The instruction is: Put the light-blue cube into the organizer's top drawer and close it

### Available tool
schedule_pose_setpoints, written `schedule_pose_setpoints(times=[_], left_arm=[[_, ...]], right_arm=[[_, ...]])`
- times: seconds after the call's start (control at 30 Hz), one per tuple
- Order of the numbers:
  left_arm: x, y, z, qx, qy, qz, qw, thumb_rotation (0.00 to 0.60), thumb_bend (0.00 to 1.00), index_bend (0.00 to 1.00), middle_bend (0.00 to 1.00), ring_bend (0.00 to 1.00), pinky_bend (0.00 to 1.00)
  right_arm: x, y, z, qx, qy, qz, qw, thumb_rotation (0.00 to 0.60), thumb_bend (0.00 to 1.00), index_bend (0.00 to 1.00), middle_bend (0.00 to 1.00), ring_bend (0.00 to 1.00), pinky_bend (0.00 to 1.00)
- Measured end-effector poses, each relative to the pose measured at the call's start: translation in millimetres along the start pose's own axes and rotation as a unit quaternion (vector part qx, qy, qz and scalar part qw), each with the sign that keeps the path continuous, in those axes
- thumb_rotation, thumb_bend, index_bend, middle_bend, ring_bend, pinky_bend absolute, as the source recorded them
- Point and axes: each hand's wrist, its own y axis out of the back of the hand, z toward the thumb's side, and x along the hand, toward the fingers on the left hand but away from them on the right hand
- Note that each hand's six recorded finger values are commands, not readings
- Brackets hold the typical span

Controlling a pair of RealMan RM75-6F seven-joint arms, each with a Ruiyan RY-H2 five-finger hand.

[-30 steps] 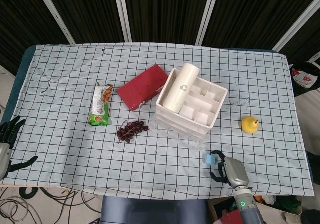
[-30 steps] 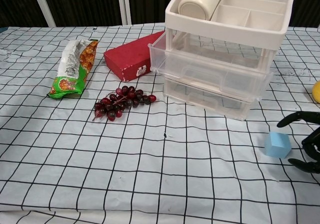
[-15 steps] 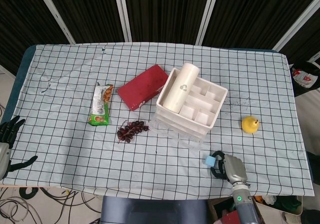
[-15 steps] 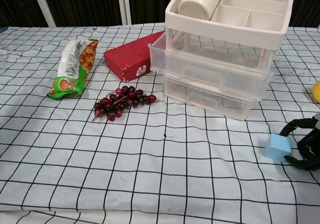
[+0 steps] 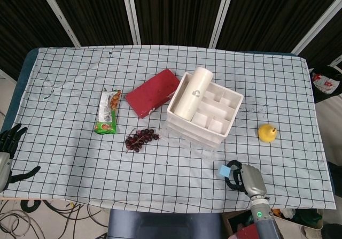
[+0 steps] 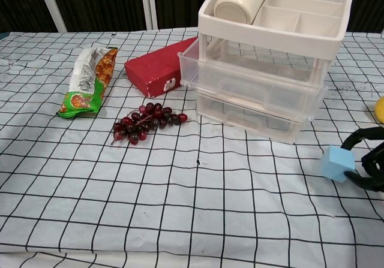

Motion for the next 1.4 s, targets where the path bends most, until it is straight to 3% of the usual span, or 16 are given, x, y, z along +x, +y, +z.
schedule_pose_setpoints(times=[0.3,0.47,0.87,1.13,1.4], left_arm=[[-0.3,-1.6,1.6,0.003,-0.001,0.0,1.0,0.6,0.02,0.0,0.0,0.0,0.0],[-0.7,-2.6,2.5,0.003,-0.002,-0.001,1.0,0.6,0.02,0.0,0.0,0.0,0.0],[-0.3,-1.4,1.6,0.0,-0.002,-0.001,1.0,0.6,0.02,0.0,0.0,0.0,0.0],[-1.3,-0.8,2.2,-0.003,-0.003,-0.002,1.0,0.6,0.02,0.0,0.0,0.0,0.0],[-1.0,-0.2,1.5,-0.004,-0.002,-0.002,1.0,0.6,0.02,0.0,0.0,0.0,0.0]], right_arm=[[36.6,63.5,42.6,-0.043,0.065,-0.03,0.9965,0.6,0.47,0.69,0.83,0.9,0.89],[54.0,83.4,75.0,-0.064,0.114,-0.034,0.9908,0.6,0.47,0.69,0.83,0.9,0.89],[50.0,74.6,127.3,-0.056,0.181,-0.023,0.9816,0.6,0.47,0.69,0.83,0.9,0.89],[24.2,55.8,147.8,-0.042,0.18,-0.021,0.9825,0.6,0.47,0.69,0.83,0.9,0.89],[-3.3,54.3,152.6,-0.033,0.154,-0.051,0.9862,0.6,0.47,0.66,0.83,0.9,0.89]])
